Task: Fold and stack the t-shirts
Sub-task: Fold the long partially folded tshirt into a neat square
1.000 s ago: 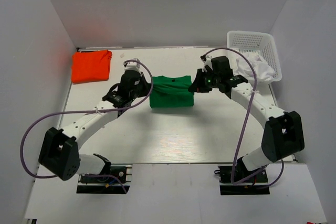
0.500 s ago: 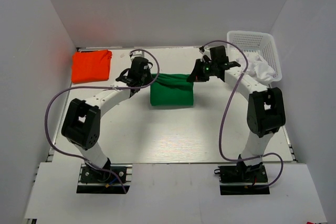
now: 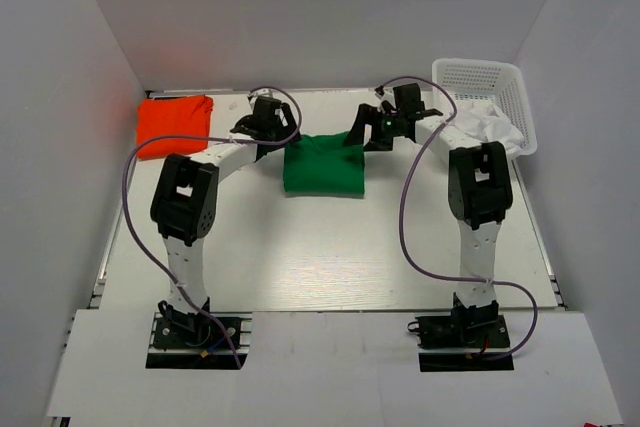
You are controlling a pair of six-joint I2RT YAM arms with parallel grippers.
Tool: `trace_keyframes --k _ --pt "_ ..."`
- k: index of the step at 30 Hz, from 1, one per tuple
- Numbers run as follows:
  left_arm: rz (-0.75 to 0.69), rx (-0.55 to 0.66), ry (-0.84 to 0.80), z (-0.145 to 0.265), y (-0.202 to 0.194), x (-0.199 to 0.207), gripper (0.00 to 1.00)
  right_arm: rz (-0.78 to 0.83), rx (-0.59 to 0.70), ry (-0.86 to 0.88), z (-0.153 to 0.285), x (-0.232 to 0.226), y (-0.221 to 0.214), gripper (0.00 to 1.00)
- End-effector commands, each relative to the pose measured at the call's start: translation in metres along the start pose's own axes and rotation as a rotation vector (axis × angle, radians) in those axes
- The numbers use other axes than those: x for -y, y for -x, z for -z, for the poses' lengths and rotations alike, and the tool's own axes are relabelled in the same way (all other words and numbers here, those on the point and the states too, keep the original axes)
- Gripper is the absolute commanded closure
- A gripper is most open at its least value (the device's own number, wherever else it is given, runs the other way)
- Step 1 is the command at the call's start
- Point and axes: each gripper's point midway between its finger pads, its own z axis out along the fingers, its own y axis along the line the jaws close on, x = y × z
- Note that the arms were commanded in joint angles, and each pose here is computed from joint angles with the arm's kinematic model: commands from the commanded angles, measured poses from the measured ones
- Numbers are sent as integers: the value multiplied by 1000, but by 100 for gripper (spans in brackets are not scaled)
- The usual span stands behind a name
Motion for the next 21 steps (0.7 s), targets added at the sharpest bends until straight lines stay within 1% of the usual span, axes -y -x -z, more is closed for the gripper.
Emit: trace_keyframes --k 1,3,5,6,7,8,9,10,12,14,15,16,17,19,20,21 --pt "16 63 -13 6 40 4 0 101 87 12 2 -11 43 9" --pt "5 56 -27 13 42 2 0 121 113 -5 6 -14 49 9" --pt "-1 67 -76 23 46 10 0 131 140 -2 17 -21 41 9" --pt "-13 70 -90 34 45 9 0 150 169 5 29 -30 45 9" --pt "-29 63 -124 41 42 13 0 143 154 3 25 -24 28 9" --pt "-27 77 -157 46 44 17 0 168 184 17 38 -36 32 9" --pt "-42 56 -168 48 32 14 0 178 186 26 39 -39 29 9" --pt "-43 54 -212 56 32 21 0 186 163 31 36 -42 17 9" --pt "-59 17 -221 56 22 19 0 196 172 3 40 -39 12 9" --pt "-71 7 -215 57 21 18 0 249 216 -18 37 -39 17 9" --pt "-85 1 -210 54 18 16 0 247 216 -19 35 -37 17 9" --pt "-93 14 -217 54 21 18 0 260 230 -10 32 -37 21 9" --pt "-93 19 -210 50 21 16 0 287 265 3 32 -46 35 9" --pt "-91 31 -169 40 25 12 0 270 245 -19 17 -32 36 9" --pt "-102 31 -151 36 25 9 0 265 246 -19 14 -35 44 9" --pt "-100 48 -148 33 31 11 0 263 240 -26 0 -24 51 9"
